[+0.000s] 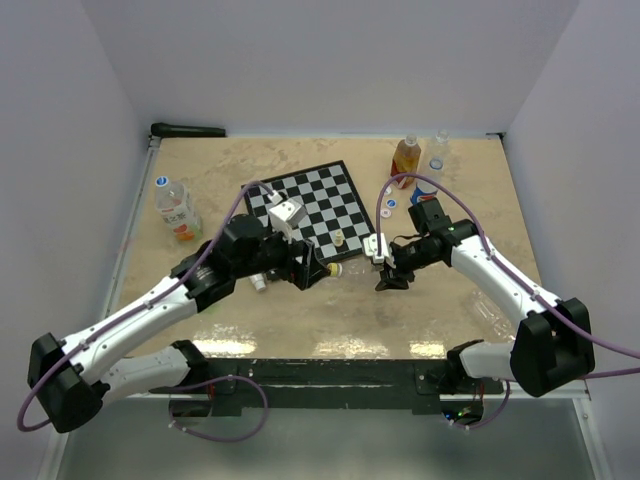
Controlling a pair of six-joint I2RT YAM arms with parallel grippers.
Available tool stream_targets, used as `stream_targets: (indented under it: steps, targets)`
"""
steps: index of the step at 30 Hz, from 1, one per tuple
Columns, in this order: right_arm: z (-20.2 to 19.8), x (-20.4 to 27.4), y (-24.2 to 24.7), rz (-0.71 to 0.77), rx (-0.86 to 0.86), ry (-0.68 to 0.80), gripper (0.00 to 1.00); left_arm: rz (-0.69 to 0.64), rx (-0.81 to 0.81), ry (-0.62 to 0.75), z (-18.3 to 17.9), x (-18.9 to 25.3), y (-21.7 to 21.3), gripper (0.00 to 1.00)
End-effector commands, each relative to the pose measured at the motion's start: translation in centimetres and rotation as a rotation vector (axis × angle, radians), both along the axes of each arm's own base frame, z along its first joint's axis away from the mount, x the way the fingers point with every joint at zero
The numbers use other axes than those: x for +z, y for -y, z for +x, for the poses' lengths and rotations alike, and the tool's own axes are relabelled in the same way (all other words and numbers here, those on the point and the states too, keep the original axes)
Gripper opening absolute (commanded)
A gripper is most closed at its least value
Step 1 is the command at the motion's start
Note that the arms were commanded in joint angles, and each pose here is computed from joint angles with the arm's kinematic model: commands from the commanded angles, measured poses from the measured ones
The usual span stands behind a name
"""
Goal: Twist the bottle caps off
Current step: Unscrew the bottle cap from the plastic bottle.
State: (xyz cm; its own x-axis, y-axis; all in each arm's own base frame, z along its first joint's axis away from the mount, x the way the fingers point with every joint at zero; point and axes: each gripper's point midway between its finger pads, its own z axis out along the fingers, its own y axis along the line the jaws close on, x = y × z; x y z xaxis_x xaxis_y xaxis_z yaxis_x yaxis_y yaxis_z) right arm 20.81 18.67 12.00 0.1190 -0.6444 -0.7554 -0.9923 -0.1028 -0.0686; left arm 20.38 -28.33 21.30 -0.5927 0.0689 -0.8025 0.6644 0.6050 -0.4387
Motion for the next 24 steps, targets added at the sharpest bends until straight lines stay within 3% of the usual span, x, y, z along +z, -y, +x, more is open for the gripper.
stream_targets:
  steps: [1,7,10,15,24]
  targets:
    - [-0.4,0.6,-0.1,0.016,0.004,0.001,0.02,0.074,-0.067,0.341,0.9,4.2,-1.8,0.96]
    - [-0.4,0.6,-0.1,0.014,0.002,0.003,0.02,0.161,-0.318,0.762,-0.3,5.1,-2.1,0.96]
    - [-0.3,0.6,-0.1,0.015,0.001,0.003,0.02,0.194,-0.432,0.904,-1.0,4.4,-1.7,0.97]
    - [-0.3,0.4,-0.1,0.012,0.0,-0.005,0.02,0.252,-0.526,0.98,-0.4,2.9,-0.8,0.95]
    - [-0.2,0.3,0.0,0.009,0.0,-0.003,0.02,0.191,-0.597,1.022,0.3,2.1,2.0,0.92]
